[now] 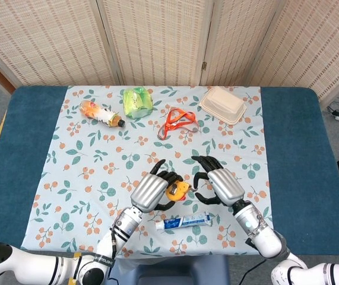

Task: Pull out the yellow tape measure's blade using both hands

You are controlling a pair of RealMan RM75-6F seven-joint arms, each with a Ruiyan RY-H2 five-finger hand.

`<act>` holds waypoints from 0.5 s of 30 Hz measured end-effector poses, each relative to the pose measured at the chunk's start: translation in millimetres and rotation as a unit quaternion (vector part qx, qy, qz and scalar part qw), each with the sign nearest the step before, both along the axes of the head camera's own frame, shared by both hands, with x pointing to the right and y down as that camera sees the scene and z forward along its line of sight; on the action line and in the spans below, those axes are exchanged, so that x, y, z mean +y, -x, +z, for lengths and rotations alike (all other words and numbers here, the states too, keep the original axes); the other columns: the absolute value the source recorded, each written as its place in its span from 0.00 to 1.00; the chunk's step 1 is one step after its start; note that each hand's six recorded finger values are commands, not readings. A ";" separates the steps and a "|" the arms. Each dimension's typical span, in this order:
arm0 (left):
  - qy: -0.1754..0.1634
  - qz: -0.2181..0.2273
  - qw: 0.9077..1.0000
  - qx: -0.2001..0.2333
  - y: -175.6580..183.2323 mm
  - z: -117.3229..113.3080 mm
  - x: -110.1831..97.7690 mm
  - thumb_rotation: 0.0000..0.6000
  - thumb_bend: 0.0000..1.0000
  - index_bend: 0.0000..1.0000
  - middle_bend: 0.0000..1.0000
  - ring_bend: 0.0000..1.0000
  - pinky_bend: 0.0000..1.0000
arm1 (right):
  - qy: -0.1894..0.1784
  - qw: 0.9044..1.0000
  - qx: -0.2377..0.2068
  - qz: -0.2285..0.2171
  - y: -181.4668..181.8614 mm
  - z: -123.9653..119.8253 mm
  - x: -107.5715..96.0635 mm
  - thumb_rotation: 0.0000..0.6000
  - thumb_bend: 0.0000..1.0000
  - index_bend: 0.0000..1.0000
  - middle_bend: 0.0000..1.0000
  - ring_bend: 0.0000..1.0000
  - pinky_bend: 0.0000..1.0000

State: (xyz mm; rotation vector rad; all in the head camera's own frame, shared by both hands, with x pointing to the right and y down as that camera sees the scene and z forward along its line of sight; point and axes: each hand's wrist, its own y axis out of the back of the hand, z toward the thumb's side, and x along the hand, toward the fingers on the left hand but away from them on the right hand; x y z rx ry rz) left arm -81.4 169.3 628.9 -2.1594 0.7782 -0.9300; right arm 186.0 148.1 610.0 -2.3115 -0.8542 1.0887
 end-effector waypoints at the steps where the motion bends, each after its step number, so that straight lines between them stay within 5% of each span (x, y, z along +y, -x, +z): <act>1: 0.000 0.000 1.000 0.000 0.1 0.4 0.1 1.00 0.35 0.51 0.50 0.40 0.06 | 0.001 1.000 0.000 0.000 -0.1 0.6 0.2 1.00 0.38 0.64 0.11 0.04 0.00; 15: -0.003 0.001 1.000 -0.003 0.4 2.7 1.1 1.00 0.35 0.51 0.50 0.40 0.06 | 0.003 1.000 0.002 -0.004 3.6 5.4 -0.5 1.00 0.38 0.65 0.13 0.04 0.00</act>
